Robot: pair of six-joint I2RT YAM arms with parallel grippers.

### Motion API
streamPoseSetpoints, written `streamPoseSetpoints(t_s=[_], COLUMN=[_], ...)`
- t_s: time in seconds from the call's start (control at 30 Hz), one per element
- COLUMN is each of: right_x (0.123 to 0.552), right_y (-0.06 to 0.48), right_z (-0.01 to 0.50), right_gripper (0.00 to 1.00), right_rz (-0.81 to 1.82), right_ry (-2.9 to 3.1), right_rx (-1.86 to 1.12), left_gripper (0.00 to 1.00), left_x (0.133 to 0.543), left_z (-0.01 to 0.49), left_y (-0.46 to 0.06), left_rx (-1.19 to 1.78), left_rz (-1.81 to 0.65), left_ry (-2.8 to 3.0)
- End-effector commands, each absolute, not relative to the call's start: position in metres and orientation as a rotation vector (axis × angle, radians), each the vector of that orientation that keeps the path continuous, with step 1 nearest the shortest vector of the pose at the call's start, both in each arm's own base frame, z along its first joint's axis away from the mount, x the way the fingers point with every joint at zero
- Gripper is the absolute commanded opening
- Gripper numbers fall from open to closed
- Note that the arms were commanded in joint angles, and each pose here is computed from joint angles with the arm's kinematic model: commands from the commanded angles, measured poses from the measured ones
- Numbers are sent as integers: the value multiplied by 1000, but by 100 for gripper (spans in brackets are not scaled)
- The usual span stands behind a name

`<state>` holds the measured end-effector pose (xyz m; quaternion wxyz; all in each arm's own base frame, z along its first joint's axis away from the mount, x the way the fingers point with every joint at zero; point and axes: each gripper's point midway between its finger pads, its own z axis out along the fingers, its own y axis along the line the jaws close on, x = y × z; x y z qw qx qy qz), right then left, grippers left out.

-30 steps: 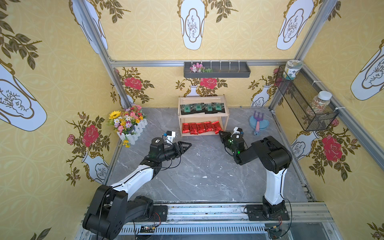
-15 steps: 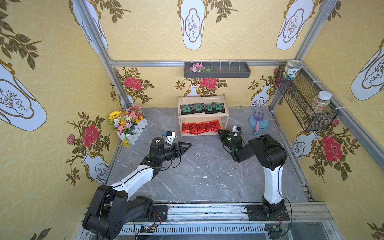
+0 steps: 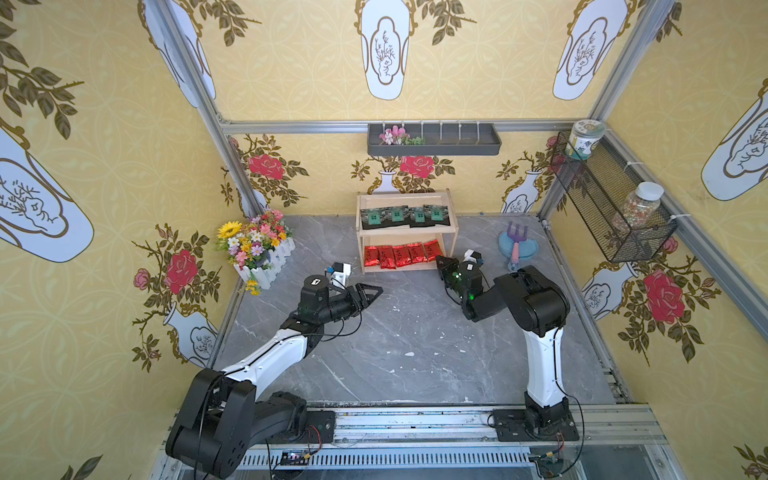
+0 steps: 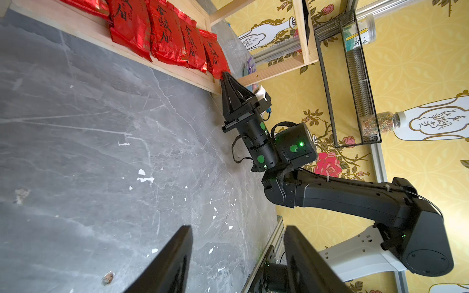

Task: Place the tea bags on the shelf by color
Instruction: Place the tea bag on the shelf.

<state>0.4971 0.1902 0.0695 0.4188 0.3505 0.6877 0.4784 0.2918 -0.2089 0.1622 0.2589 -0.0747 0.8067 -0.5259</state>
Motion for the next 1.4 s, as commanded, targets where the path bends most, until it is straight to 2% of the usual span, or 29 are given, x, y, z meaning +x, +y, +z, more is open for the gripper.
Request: streamPoseSetpoints(t_s=[0.0, 0.33, 0.6, 0.83, 1.03, 1.37], right_x=[502, 506, 503, 490, 474, 435], right_y=[189, 189, 189, 189, 193, 227], right_z=[74, 61, 58, 47, 39, 59], right_gripper=[13, 16, 39, 53, 58, 64], right_rz=[1206, 1212, 1204, 1139, 1034, 1062], right_ry=[1693, 1711, 1765, 1921, 2121, 2217], right_rx=[882, 914, 952, 1076, 1136, 911], left_gripper=[63, 63, 63, 63, 63, 64], left_x=[292, 293, 293, 294, 297, 312], left_z=[160, 160, 160, 161, 162, 186], left_y=[-208, -207, -206, -205, -201, -196], left_rx=[-191, -194, -196, -201, -215, -232], left_rz=[-1407, -1395, -1386, -1371, -1338, -1261], left_ry=[2194, 2196, 2194, 2191, 2186, 2171])
